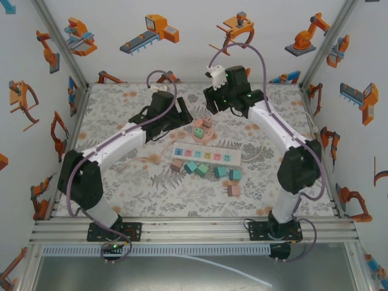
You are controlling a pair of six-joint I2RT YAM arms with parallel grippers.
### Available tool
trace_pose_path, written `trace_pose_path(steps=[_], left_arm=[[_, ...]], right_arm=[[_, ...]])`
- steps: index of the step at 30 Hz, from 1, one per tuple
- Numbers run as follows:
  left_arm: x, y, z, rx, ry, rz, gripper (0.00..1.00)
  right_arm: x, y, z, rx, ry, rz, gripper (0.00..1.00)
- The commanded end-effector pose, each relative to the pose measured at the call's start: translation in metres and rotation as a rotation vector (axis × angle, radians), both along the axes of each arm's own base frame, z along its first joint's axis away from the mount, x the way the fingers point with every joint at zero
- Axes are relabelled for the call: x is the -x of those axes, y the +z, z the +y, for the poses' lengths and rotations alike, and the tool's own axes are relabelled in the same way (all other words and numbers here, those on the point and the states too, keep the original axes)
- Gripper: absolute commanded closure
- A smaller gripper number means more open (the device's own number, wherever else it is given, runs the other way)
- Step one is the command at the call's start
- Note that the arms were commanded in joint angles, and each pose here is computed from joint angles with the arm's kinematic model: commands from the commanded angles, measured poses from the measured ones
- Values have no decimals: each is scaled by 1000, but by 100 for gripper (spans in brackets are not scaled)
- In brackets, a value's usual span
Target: Pull the plug off the socket
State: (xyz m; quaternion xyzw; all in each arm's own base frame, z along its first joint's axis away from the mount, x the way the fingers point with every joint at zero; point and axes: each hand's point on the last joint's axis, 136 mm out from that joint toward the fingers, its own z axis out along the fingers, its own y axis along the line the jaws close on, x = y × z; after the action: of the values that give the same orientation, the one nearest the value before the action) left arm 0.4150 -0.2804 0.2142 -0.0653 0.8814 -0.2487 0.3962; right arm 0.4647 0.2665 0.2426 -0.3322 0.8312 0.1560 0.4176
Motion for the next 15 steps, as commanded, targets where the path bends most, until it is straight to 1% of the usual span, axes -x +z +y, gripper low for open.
trace_pose_path(steps=[1,3,7,10,15], left_arm=[[-18,-3,-7,-21,-8,50,28],[-29,-15,-8,-66,-21,62,28],[-43,-32,-12,-92,-41,57,28],[-48,-48,-18,-67,-74,85,29],[-50,-68,-39,21,-188,123,31]], right_arm=[[9,-39,6,63,83,158,44],[0,-55,8,106,108,162,44],[-11,-76,9,170,137,159,43],[-13,-91,13,180,165,176,43],[-15,-113,23,157,200,221,44]])
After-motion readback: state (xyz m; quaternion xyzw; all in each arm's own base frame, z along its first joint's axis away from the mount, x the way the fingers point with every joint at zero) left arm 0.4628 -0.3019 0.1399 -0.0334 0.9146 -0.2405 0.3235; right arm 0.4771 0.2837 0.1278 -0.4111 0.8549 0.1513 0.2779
